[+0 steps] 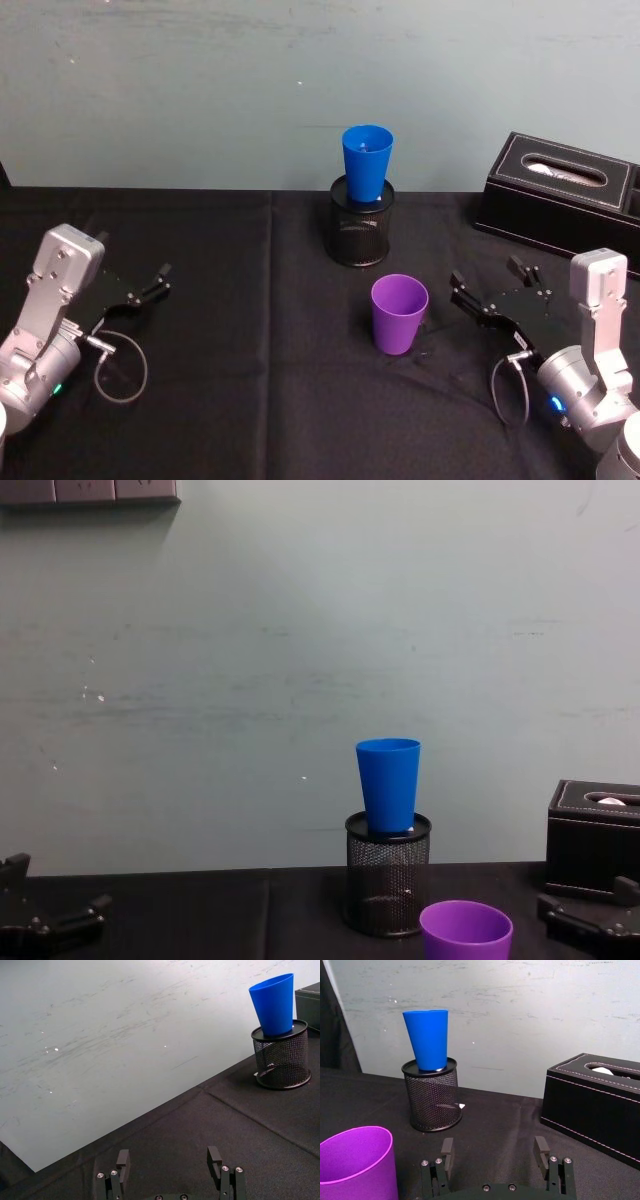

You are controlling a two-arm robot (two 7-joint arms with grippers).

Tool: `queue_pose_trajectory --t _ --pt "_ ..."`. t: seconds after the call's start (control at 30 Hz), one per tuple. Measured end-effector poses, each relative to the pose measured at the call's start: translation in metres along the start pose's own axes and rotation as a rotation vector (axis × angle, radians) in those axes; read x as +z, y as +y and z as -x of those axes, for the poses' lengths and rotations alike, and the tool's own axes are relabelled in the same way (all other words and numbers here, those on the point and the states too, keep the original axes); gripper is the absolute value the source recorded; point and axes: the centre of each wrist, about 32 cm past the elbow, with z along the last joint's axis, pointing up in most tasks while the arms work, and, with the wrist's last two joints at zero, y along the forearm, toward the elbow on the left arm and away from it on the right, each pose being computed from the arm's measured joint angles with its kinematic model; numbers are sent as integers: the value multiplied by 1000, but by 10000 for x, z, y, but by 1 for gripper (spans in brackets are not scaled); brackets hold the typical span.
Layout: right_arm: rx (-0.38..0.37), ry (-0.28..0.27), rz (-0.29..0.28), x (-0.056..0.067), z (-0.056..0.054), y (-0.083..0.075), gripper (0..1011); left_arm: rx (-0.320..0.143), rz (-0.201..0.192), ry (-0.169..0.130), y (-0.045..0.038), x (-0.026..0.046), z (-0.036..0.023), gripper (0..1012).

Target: Pick up one cup with a gripper and tap it against the other cup.

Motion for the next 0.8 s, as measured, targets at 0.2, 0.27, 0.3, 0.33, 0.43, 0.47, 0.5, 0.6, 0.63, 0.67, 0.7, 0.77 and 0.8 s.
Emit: queue_pose_trajectory --t 0.2,0.27,0.3,0.33,0.43,0.47,0.5,0.6,0.63,0.67,0.7,0.77,0.8 --pt "0 0 0 0 0 0 1003 0 0 0 0 0 0 1011" --pt "0 0 0 0 0 0 1003 0 0 0 0 0 0 1011" --pt "0 0 0 0 0 0 1003 0 0 0 0 0 0 1011" --pt "0 0 0 0 0 0 1003 0 0 0 0 0 0 1011" --pt "0 0 0 0 0 0 1003 0 0 0 0 0 0 1011" --pt "0 0 0 0 0 0 1002 0 0 0 0 0 0 1011" --pt "0 0 0 0 0 0 1003 0 0 0 0 0 0 1011" --pt "0 0 0 0 0 0 1003 0 0 0 0 0 0 1011" --pt "0 0 0 0 0 0 1003 0 0 0 0 0 0 1011" --pt "0 0 0 0 0 0 1003 0 0 0 0 0 0 1011" --pt "0 0 0 0 0 0 1003 0 0 0 0 0 0 1011" --pt "0 0 0 0 0 0 1003 0 0 0 0 0 0 1011" --pt "0 0 0 0 0 0 1003 0 0 0 0 0 0 1011"
